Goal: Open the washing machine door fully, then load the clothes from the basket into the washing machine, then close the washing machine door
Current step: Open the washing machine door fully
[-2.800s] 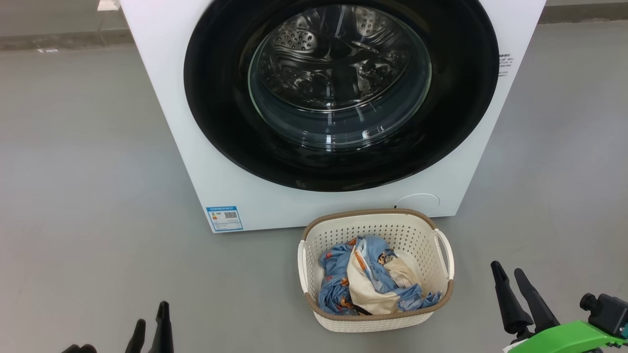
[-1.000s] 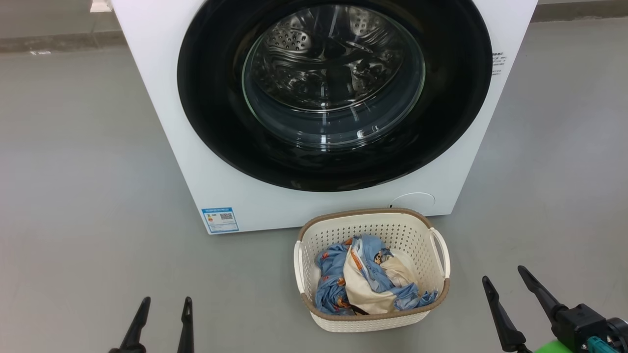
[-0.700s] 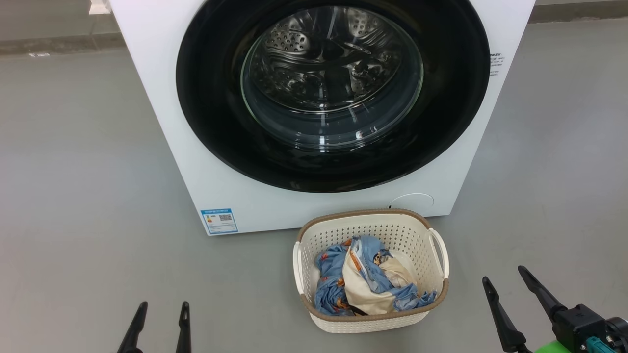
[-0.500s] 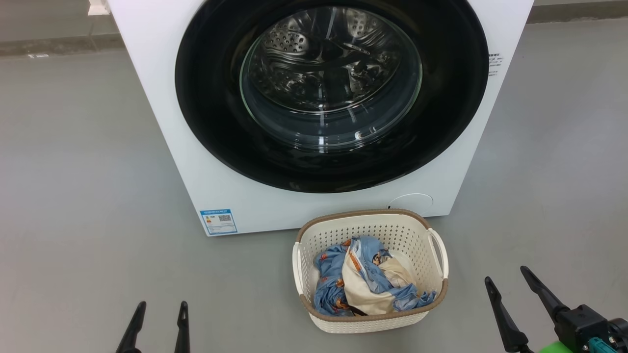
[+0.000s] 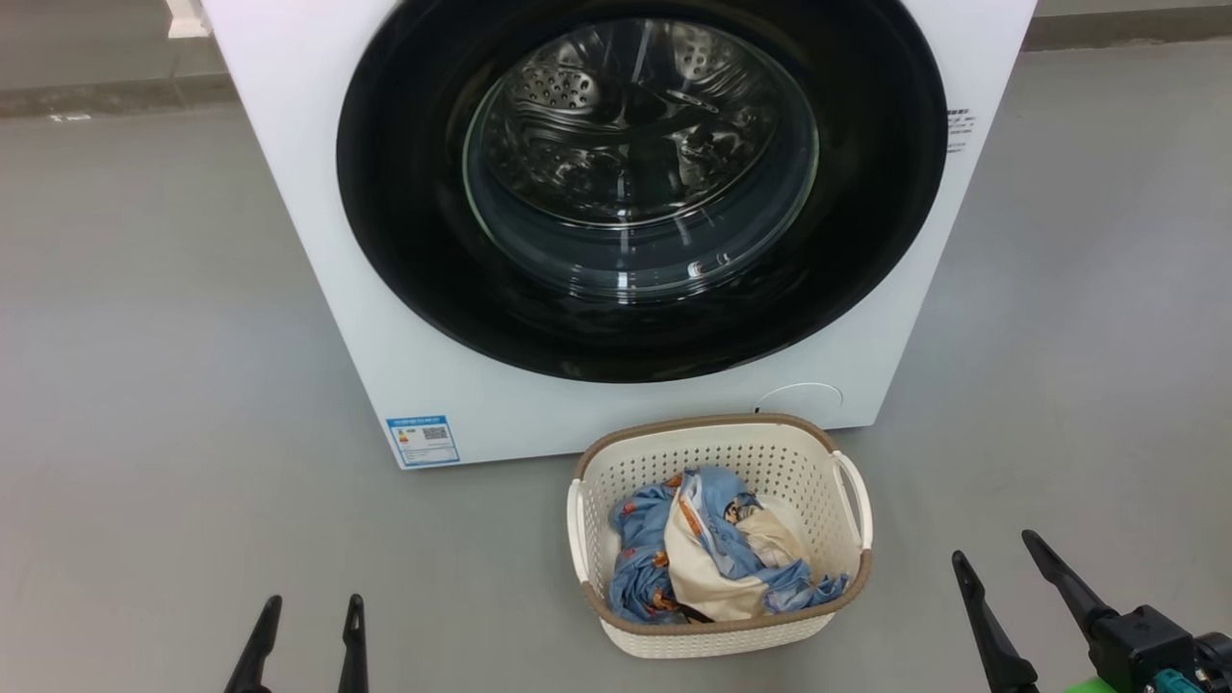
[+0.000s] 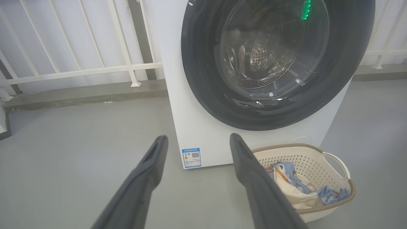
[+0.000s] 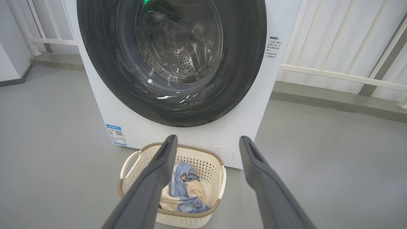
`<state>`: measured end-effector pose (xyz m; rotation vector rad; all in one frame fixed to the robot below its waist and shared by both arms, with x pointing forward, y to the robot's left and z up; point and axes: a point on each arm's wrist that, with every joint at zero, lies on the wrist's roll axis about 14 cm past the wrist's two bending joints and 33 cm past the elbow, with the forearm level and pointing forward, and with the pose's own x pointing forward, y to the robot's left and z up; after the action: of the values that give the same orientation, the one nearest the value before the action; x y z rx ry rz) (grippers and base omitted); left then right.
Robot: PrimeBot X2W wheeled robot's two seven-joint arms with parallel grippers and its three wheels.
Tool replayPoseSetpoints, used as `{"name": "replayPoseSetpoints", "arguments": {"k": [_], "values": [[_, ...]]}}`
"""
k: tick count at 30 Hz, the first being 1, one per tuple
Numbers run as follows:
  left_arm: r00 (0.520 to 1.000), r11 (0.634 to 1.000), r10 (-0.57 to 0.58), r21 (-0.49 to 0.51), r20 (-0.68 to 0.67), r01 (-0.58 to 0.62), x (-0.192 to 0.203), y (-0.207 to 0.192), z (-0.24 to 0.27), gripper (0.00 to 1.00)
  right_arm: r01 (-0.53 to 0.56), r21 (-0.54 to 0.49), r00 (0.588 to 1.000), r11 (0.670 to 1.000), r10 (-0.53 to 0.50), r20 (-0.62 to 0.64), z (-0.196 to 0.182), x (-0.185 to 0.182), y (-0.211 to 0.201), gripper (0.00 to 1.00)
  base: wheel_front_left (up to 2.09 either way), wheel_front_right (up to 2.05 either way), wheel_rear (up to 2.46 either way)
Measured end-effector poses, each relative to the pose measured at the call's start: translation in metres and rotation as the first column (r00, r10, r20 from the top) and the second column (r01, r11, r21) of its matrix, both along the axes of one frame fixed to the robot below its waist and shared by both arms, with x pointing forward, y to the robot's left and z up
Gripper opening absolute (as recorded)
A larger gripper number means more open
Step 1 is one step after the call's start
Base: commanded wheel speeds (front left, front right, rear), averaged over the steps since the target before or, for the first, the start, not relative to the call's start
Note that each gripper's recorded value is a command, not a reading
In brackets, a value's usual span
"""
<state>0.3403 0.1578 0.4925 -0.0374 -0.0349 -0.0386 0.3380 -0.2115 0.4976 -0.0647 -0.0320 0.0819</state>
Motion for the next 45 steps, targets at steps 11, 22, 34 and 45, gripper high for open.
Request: {"name": "replayPoseSetpoints", "arguments": {"k": [11,22,34,45], "values": [[1.0,1.0,-0.011,0.002,-0.001,0.011,0.002,-0.0031,-0.0001,1.0,0.007,0.004,1.0,1.0,-0.007,-0.007,-0.0023,-0.0016,-0.0011,1.0,0.98,0.98,-1.95],[1.0,1.0,0.0,-0.028,-0.003,0.0,0.0035,-0.0027,0.0,1.0,0.006,0.002,1.0,1.0,-0.006,-0.014,-0.0044,-0.0002,-0.0013,1.0,1.09,1.09,-2.19],[1.0,0.999,0.013,-0.047,-0.002,-0.013,0.0039,-0.0011,0.0009,1.0,0.002,0.0,1.0,1.0,-0.002,-0.013,-0.0037,0.0017,-0.0008,1.0,0.29,0.29,-0.59],[1.0,0.999,0.022,-0.046,0.001,-0.022,0.0032,0.0005,0.0017,1.0,0.006,0.016,1.0,1.0,-0.006,0.005,0.0015,0.003,-0.0002,0.47,0.0,0.0,0.0]]}}
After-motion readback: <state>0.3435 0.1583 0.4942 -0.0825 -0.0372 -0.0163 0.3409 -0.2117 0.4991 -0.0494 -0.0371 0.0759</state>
